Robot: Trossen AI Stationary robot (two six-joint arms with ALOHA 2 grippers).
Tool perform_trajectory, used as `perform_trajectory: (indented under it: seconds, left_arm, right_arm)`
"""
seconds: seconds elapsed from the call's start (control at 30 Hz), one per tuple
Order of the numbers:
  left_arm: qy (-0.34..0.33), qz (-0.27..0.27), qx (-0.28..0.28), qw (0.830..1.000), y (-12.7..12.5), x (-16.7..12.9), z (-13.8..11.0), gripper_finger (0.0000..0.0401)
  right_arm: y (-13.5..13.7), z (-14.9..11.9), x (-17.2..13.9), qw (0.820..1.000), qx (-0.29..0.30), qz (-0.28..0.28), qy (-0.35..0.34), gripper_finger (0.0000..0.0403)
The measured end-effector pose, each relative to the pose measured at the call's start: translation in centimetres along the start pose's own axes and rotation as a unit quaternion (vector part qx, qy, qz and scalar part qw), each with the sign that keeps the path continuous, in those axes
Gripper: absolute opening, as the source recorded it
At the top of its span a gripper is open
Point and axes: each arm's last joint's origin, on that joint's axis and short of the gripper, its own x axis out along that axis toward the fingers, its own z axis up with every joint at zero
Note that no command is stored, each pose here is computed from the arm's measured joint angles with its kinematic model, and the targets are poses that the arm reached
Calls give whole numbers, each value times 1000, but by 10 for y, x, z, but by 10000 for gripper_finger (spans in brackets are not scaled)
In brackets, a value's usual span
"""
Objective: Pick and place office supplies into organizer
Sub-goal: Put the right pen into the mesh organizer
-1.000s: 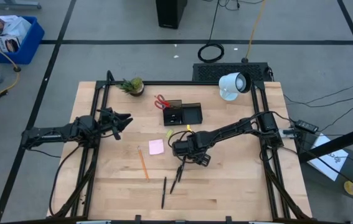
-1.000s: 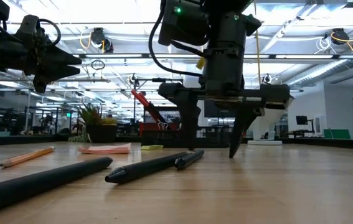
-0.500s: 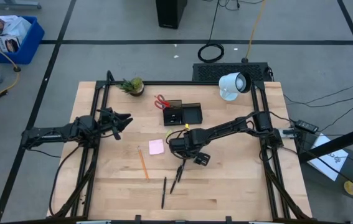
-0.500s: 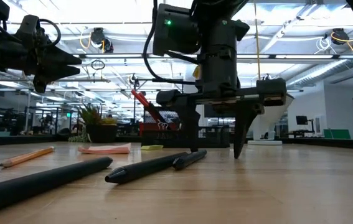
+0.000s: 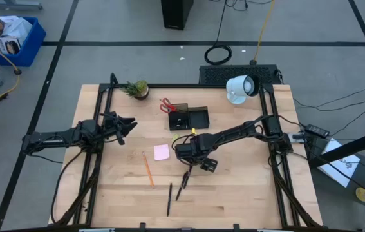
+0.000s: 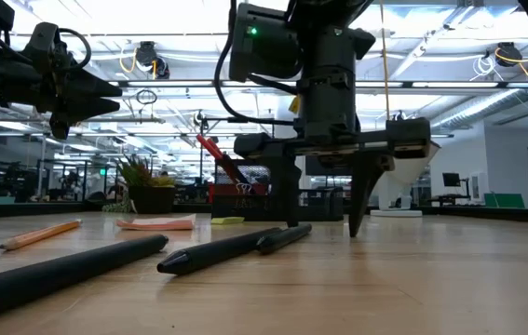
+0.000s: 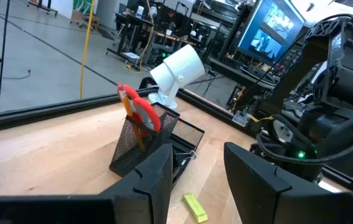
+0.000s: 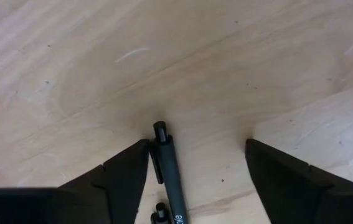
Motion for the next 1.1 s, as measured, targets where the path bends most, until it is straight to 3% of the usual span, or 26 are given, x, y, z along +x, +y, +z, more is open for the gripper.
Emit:
perform_trajectory:
  seconds: [0.37, 0.63, 1.1]
  left_arm:
    - [0, 0, 0, 1000, 0, 0, 0, 147]
    - [0, 0, 0, 1000, 0, 0, 0, 147]
    - [0, 0, 0, 1000, 0, 0, 0, 147]
  right_arm:
    - [1, -2, 0, 1000, 10, 16, -5, 112]
    - [2, -7, 1, 999, 18, 42, -9, 36]
    - [2, -6, 0, 998, 5, 53, -26, 42]
